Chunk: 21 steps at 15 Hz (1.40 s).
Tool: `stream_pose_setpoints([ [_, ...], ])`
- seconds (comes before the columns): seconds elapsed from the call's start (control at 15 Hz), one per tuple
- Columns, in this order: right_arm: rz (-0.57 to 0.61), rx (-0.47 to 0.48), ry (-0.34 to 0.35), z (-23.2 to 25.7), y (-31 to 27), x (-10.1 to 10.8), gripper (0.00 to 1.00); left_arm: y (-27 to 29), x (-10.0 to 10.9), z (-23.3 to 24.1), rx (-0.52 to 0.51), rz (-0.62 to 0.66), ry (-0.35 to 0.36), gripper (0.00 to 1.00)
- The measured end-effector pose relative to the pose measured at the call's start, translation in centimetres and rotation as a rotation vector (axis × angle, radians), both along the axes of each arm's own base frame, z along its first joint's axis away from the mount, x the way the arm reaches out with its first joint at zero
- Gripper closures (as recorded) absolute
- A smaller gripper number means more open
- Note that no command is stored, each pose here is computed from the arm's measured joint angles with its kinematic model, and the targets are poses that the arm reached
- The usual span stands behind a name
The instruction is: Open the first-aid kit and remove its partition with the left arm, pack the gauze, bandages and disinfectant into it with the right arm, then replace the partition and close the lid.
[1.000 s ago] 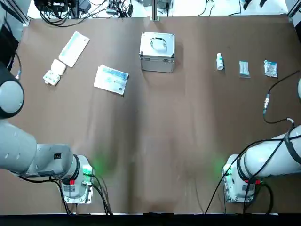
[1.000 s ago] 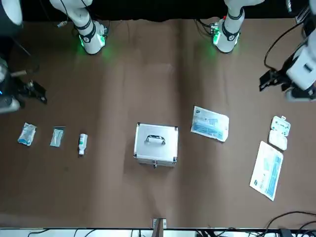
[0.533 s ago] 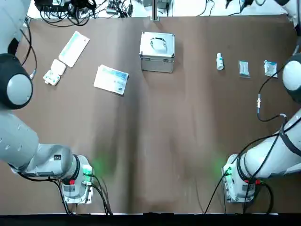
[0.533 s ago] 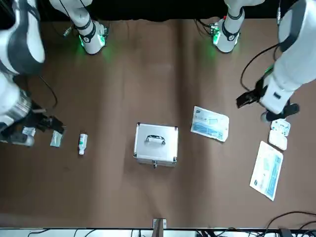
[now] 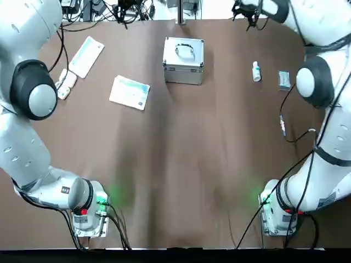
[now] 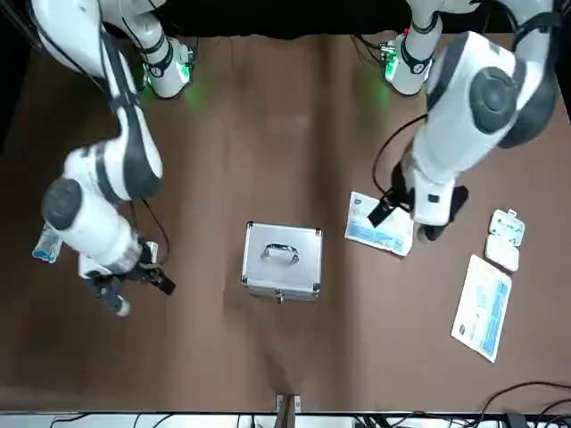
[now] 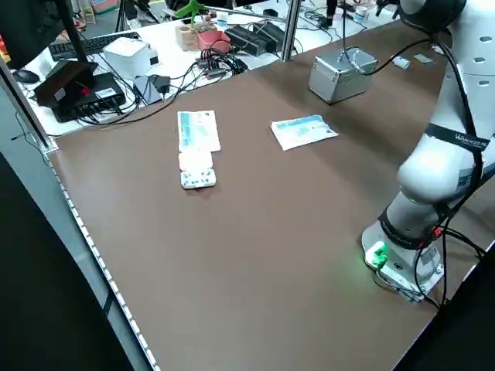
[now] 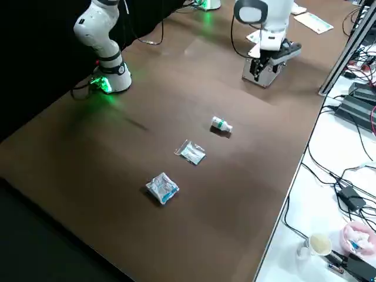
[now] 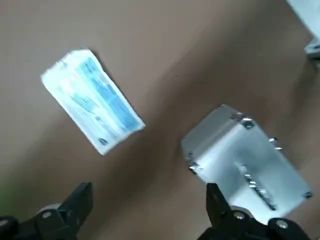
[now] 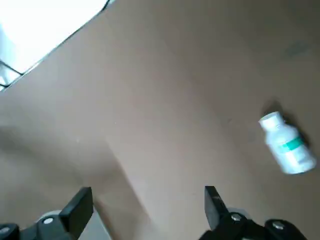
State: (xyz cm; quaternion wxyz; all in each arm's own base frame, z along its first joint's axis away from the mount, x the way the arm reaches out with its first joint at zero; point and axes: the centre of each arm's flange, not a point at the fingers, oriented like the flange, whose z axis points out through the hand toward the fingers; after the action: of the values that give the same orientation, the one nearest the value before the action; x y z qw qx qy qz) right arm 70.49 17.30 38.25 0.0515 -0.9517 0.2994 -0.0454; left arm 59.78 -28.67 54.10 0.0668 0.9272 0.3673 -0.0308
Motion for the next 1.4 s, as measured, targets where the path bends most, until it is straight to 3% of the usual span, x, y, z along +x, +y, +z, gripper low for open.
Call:
stream_pose_setpoints([
  [0.4, -0.149, 0.182, 0.065, -5.0, 2.2, 1.4, 0.01, -8.5, -0.4, -3.1, -0.103, 0.294, -0.039, 0.0],
  [0.6, -0.262, 0.249, 0.102, -6.7, 3.6, 2.2, 0.01, -10.8, -0.4, -4.5, -0.115, 0.387, -0.009, 0.0],
  [0.87, -0.37, 0.292, 0.125, -8.9, 5.7, 3.3, 0.02, -15.3, -2.3, -7.5, -0.079, 0.485, 0.031, 0.0],
  [1.2, -0.394, 0.317, 0.164, -13.8, 8.6, 3.0, 0.04, -17.6, -2.7, -11.0, -0.036, 0.648, 0.068, 0.0],
  [1.4, -0.381, 0.329, 0.197, -15.4, 10.2, 2.3, 0.08, -17.7, -2.0, -11.8, -0.012, 0.673, 0.031, 0.0],
])
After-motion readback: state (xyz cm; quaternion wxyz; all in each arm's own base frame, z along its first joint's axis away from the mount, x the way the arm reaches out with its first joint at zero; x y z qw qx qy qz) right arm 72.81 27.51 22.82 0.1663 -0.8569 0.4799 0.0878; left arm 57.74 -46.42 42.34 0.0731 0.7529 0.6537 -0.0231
